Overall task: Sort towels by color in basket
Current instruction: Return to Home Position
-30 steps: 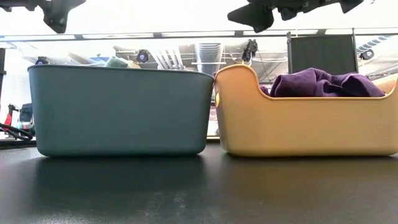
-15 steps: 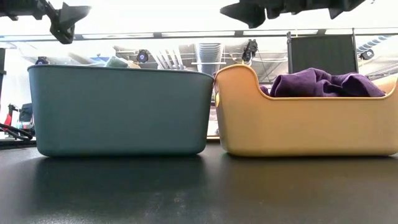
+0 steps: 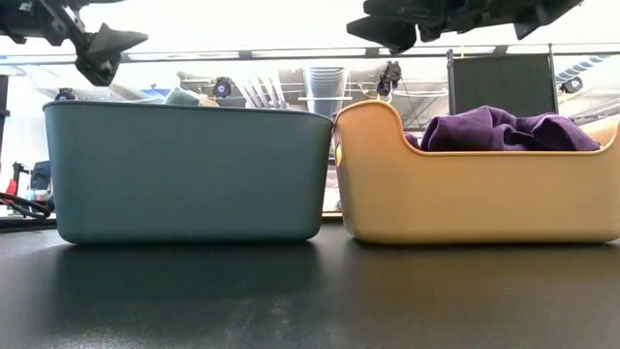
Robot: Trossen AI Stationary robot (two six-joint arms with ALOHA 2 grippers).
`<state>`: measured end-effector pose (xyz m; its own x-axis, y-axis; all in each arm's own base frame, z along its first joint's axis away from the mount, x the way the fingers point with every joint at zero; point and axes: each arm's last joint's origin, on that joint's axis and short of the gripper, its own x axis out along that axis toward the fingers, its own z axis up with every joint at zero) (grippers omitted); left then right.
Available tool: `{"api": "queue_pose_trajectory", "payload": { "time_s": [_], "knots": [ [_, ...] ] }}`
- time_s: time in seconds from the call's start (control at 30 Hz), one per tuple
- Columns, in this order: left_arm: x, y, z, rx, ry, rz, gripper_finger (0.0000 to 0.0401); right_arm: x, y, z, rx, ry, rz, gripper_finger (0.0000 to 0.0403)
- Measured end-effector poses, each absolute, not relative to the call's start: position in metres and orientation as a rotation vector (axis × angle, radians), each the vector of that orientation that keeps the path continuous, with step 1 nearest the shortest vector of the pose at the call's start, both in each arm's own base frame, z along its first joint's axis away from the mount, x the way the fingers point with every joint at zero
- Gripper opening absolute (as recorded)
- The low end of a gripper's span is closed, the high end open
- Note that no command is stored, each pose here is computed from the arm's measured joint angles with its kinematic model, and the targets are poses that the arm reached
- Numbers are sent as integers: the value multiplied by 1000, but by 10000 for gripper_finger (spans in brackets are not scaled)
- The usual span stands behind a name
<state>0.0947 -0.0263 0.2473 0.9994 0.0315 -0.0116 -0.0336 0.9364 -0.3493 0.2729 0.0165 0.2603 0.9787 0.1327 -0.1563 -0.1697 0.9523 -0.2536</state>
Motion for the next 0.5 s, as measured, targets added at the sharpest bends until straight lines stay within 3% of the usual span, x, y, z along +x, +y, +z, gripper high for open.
{"api": "queue_pose_trajectory", "payload": {
  "time_s": [0.33, 0.5],
  "knots": [
    [91, -18, 237, -258, 86, 121, 230, 259, 16, 272, -283, 79, 152, 325],
    [84, -13, 233, -244, 107, 154, 230, 231, 15, 256, -250, 94, 152, 335]
  ]
}}
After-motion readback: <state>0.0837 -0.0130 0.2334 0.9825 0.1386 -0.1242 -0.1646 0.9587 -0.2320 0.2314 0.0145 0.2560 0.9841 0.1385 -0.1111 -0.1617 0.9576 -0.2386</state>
